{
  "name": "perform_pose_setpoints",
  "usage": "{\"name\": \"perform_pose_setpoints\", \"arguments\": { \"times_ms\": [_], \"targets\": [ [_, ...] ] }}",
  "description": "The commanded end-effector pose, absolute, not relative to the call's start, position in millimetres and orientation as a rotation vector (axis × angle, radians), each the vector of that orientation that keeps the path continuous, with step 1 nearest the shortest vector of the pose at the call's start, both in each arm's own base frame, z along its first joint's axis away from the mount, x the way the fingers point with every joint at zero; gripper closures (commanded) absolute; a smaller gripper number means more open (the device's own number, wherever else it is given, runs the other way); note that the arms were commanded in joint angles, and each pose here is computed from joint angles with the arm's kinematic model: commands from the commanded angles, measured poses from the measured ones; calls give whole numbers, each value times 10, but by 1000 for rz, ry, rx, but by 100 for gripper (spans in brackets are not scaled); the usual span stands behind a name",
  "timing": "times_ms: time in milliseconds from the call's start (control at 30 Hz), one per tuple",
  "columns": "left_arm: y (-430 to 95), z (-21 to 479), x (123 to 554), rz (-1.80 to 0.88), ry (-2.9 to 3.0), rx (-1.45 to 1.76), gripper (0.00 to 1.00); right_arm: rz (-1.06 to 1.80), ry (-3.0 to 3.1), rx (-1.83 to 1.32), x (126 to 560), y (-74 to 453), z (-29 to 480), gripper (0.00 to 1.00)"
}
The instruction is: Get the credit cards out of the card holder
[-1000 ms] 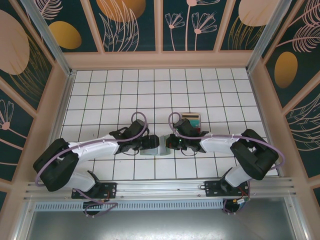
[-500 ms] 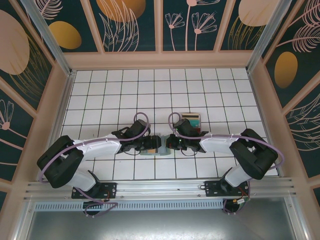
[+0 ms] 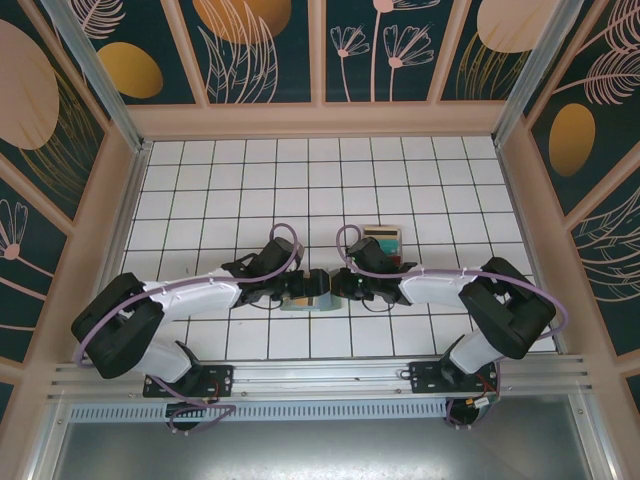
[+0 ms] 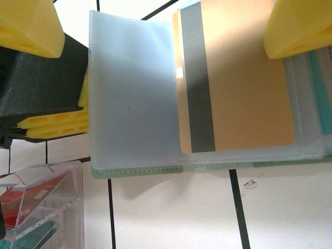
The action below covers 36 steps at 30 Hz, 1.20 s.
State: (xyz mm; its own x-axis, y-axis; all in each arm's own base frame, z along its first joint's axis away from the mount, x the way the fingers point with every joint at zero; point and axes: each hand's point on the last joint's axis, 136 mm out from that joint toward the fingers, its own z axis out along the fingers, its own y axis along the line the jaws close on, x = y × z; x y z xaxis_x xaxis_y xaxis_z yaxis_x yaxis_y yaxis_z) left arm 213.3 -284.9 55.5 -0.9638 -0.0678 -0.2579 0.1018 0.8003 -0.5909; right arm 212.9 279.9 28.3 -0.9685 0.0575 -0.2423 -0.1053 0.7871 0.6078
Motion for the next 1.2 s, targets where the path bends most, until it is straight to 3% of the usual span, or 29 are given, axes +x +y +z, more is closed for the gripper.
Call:
{"name": "perform_pose_setpoints", "arguments": {
  "times_ms": [0,100,267,500,600,733,1167],
  "targets": [
    [-2842,721,2175,-896,2690,50,2,893,2684,-12,2272,2694,449,74],
    [-2732,777,2226,-826,2666,12,4,864,2646,-3,2335,2587,594,68],
    [-2535,802,2280,-716,2643,-36,11,878,2609,-31,2376,2593,814,67],
    [-2259,590,2287,-564,2690,-72,46,1075,2568,-27,2321,2921,962,70],
    [-2245,513,2264,-557,2699,-58,60,1155,2593,-46,2268,3083,902,84],
    [-2310,422,2246,-598,2713,-39,76,1229,2646,-48,2183,3233,749,91],
    [-2402,249,2191,-653,2755,-36,80,1275,2740,-54,2040,3296,436,89]
  ]
}}
